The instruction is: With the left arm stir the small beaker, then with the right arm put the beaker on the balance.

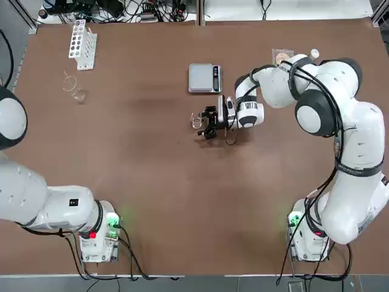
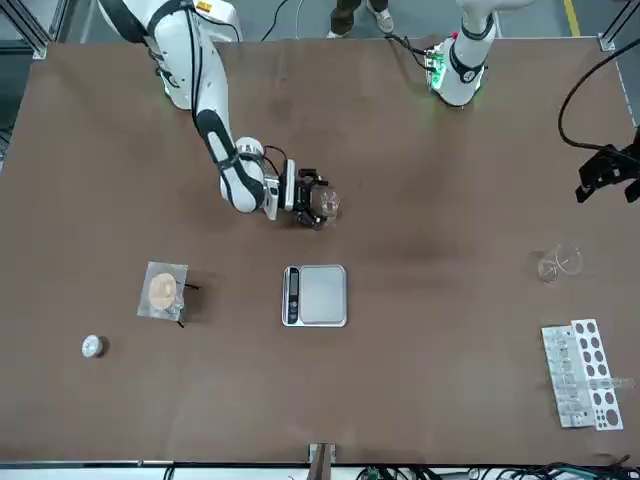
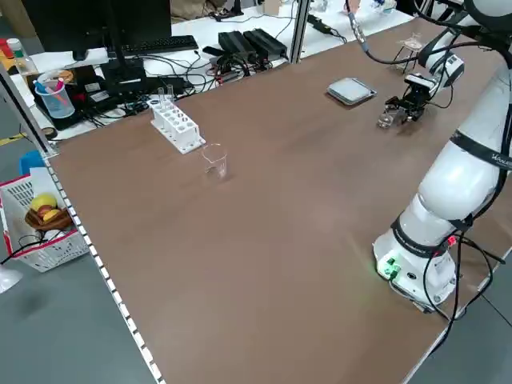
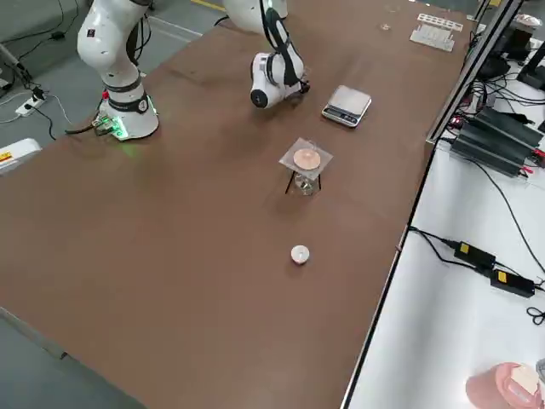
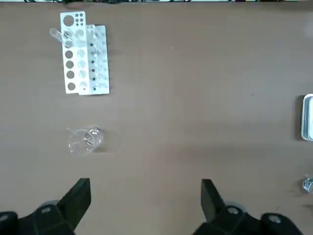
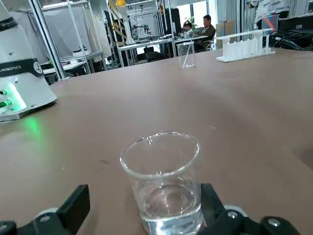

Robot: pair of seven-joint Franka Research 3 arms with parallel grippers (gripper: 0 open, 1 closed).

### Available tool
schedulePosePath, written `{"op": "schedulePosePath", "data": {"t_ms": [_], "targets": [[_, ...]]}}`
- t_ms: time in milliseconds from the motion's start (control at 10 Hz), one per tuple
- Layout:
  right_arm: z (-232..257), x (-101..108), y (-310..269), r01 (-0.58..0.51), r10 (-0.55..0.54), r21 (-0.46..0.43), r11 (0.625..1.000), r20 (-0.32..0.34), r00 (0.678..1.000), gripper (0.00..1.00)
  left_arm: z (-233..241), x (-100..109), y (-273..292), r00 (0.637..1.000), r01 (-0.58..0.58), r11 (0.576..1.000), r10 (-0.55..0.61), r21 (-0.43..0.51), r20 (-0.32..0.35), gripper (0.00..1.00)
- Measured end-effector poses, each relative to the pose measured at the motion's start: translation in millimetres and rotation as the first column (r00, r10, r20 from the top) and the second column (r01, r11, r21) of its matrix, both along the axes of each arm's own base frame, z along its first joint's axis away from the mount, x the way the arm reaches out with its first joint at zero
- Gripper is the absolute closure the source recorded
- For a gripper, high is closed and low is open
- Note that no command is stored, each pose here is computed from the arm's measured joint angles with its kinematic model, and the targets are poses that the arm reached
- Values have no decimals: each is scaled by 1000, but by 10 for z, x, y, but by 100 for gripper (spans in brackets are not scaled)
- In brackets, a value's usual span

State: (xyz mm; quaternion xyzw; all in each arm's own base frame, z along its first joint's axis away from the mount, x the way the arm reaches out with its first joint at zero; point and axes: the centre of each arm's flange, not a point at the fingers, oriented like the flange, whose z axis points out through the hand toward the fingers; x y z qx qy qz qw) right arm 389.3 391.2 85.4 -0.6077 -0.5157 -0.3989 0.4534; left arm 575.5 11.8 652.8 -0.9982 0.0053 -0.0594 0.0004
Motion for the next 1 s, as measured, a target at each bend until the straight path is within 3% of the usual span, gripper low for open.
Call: {"op": "schedulePosePath", "data": {"t_ms": [500,700,800,1000], "targets": [[-42,53,119,3,-3,13,1000,6,1000,4,-10,6,-13,1000,2,1000,-2,0,-2,0],[-61,52,139,2,-2,14,1000,6,1000,14,-9,6,-11,1000,1,1000,-1,0,-2,0],[-64,60,146,2,-2,15,1000,6,1000,33,-9,6,-11,1000,1,1000,-1,0,-2,0],[-60,73,156,2,-2,18,1000,9,1000,41,-5,6,-34,1000,5,1000,-5,0,-1,0]]}}
